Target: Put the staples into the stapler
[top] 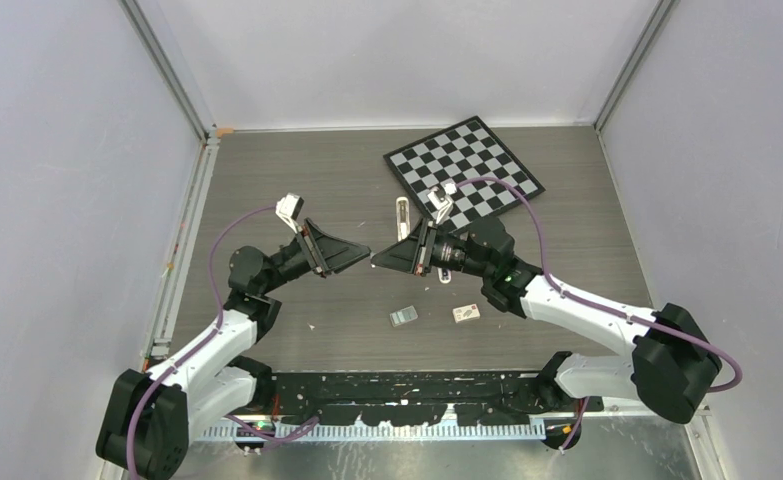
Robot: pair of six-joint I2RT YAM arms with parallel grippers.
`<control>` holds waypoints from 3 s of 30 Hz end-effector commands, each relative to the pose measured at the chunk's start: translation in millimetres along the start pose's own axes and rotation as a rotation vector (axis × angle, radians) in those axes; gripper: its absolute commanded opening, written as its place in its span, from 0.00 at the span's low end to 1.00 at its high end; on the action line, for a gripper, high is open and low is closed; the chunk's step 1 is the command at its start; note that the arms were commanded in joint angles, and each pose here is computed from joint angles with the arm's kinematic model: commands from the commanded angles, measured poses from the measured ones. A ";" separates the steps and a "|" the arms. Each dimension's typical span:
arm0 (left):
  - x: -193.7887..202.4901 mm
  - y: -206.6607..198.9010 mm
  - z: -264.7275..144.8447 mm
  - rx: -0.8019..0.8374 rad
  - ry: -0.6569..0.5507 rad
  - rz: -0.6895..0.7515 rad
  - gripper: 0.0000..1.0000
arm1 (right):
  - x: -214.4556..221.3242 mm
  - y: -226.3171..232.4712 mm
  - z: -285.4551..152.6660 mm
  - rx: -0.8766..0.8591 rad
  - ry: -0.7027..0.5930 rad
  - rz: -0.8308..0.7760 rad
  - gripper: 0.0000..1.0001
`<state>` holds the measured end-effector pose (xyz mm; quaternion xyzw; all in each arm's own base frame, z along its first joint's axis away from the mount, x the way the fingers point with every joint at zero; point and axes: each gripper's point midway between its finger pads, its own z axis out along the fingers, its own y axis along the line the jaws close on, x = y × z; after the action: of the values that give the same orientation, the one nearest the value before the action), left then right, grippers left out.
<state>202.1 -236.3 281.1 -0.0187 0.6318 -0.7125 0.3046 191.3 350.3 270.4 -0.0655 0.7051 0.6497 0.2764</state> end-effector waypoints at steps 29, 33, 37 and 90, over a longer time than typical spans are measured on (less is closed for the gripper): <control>7.2 -9.0 -1.3 0.051 0.038 0.034 0.38 | -6.1 16.3 3.1 -0.085 -0.014 -0.019 0.20; 8.0 -9.0 -0.7 0.053 0.040 0.034 0.35 | -5.3 15.4 3.7 -0.083 -0.011 -0.014 0.20; 8.1 -7.4 -0.4 0.049 0.037 0.030 0.33 | -4.8 14.4 3.9 -0.084 -0.011 -0.012 0.20; 6.6 41.3 -6.9 -0.171 -0.012 0.032 0.17 | -2.2 -7.6 -4.1 -0.003 -0.047 0.031 0.48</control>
<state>207.6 -235.7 247.9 -0.0574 0.6586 -0.6919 0.2903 193.7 356.1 252.9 -0.0443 0.7043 0.6631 0.2494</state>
